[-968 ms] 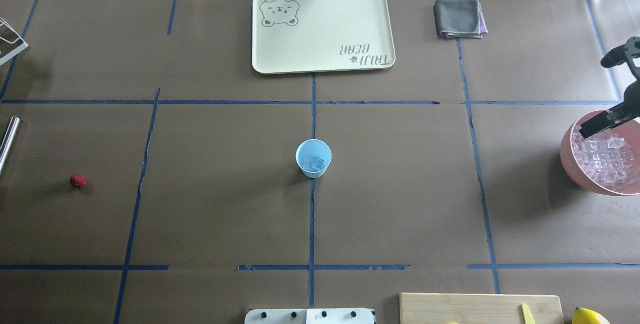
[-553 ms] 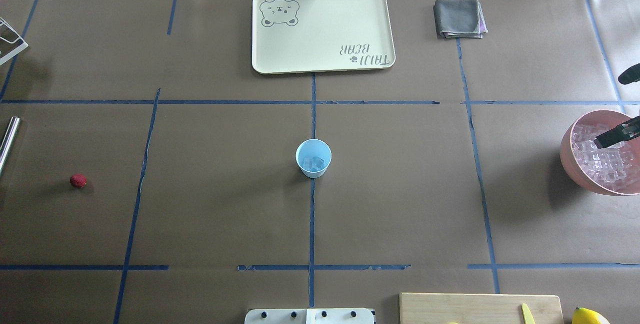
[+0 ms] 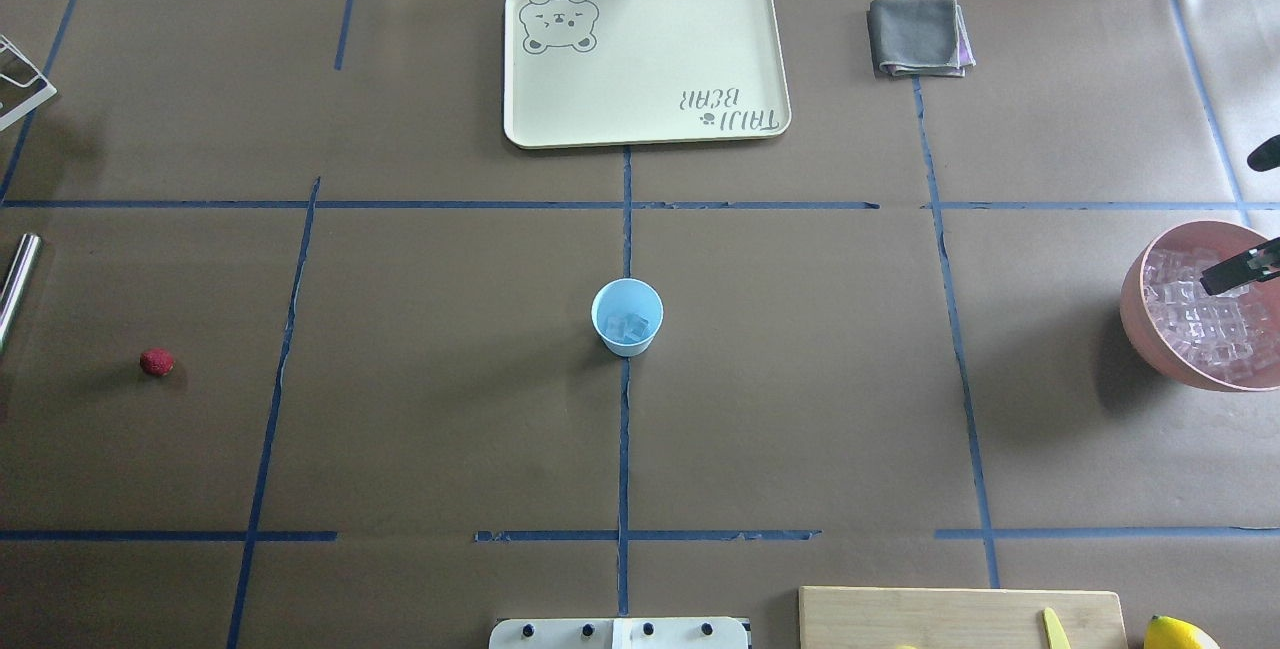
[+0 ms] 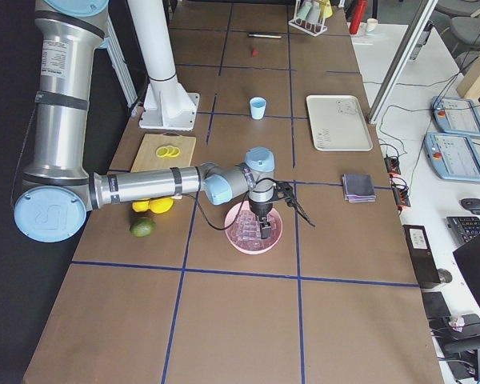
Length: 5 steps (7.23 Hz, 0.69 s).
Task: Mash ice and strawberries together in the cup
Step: 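Lower the right gripper into the bowl and grasp a third ice cube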
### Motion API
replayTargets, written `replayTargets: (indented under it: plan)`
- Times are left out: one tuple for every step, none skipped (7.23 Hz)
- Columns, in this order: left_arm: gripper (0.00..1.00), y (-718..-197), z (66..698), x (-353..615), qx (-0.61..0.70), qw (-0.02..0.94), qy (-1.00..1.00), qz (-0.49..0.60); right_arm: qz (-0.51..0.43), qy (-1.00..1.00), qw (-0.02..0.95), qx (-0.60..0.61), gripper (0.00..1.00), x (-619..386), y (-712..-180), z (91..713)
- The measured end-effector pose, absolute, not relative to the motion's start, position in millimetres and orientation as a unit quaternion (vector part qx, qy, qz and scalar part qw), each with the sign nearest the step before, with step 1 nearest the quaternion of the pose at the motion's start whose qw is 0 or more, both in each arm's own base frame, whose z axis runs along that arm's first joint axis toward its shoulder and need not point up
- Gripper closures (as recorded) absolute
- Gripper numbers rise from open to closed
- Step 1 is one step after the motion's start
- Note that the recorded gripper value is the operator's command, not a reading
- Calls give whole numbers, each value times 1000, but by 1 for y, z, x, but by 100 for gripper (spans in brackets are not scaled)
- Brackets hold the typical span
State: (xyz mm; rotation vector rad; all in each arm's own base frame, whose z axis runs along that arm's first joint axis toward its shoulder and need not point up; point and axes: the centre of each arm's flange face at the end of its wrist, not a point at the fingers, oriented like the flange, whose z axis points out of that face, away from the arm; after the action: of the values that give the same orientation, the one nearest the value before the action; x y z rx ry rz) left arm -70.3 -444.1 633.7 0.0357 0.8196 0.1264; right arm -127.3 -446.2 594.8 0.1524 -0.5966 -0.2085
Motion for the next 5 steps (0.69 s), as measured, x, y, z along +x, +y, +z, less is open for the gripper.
replayTargets:
  plan:
    - [0,-444,634,-70,17,915,398,61,-100,-294,948,71,29,-131,-445,596]
    - [0,-444,634,-70,17,915,398,61,-103,-294,948,69,31,-135,-444,596]
    - [0,-444,634,-70,17,915,398,61,-106,-294,948,67,34,-138,-443,597]
    - [0,-444,634,-70,17,915,398,61,-108,-293,948,65,39,-140,-442,599]
    - [0,-444,634,-70,17,915,398,61,-110,-292,948,64,45,-140,-442,600]
